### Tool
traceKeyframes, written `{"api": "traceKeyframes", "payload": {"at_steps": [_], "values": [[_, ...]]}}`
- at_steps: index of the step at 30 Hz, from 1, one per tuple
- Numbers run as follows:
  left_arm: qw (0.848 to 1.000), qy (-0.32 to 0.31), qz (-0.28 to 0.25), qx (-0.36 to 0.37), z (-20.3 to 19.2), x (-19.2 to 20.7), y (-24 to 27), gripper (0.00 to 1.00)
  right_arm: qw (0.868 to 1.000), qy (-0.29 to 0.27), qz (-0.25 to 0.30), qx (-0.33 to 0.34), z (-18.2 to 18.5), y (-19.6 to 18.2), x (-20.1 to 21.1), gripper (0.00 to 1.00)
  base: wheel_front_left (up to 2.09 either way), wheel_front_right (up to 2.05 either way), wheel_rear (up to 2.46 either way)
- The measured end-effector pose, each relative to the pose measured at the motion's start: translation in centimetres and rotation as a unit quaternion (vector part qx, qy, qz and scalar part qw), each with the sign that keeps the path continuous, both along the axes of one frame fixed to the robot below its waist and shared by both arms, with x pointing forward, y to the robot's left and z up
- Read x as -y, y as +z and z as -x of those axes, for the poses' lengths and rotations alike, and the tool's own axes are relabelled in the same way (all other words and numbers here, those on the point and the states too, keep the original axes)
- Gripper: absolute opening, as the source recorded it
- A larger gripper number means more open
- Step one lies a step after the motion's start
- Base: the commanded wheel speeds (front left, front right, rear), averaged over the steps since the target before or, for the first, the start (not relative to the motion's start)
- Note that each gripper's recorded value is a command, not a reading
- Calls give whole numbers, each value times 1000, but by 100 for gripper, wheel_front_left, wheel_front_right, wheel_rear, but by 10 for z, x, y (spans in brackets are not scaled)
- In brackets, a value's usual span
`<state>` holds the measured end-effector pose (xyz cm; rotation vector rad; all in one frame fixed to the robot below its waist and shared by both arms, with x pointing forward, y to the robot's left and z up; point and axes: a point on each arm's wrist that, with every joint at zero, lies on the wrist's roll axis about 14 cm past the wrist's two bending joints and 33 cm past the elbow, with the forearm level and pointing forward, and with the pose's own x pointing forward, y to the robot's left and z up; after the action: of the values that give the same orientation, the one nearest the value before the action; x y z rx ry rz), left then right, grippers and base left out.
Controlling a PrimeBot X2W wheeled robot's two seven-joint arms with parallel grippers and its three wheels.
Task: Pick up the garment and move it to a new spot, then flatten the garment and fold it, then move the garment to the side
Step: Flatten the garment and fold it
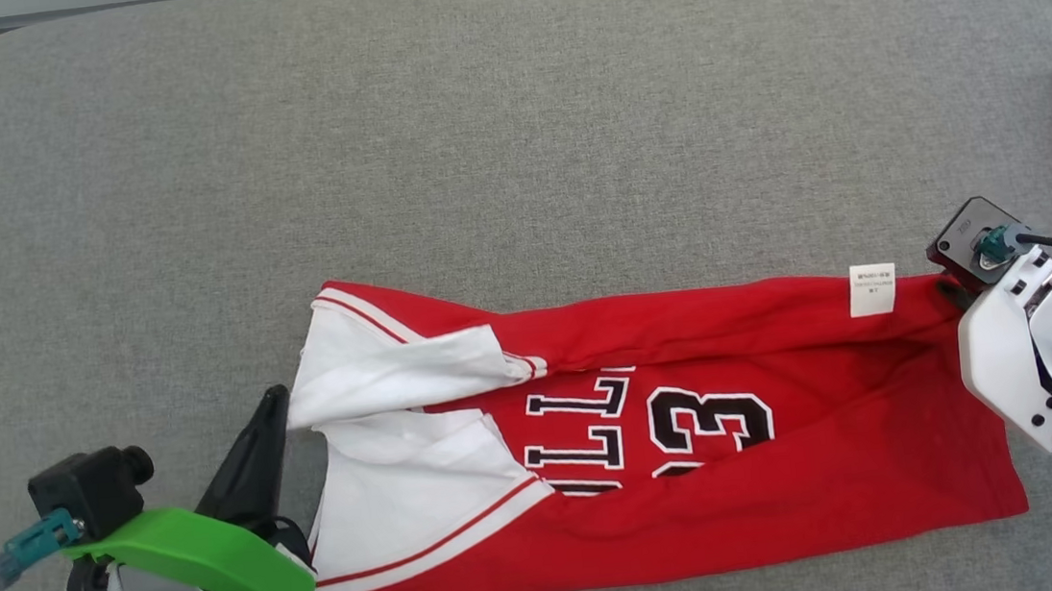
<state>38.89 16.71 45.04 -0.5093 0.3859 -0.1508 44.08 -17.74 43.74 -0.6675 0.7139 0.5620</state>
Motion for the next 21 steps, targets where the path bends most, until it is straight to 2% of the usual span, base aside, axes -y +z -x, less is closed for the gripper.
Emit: {"api": "traceKeyframes", "payload": {"at_steps": [13,18,21], "values": [[998,-20,43,-49,43,28,-16,0,998,32,41,-25,14,-1,2,0,0,0,0],[997,-4,43,-62,50,23,-24,0,998,26,53,-10,7,8,12,0,0,0,0],[998,17,41,-45,45,12,-19,0,999,14,47,10,-2,17,15,0,0,0,0]]}}
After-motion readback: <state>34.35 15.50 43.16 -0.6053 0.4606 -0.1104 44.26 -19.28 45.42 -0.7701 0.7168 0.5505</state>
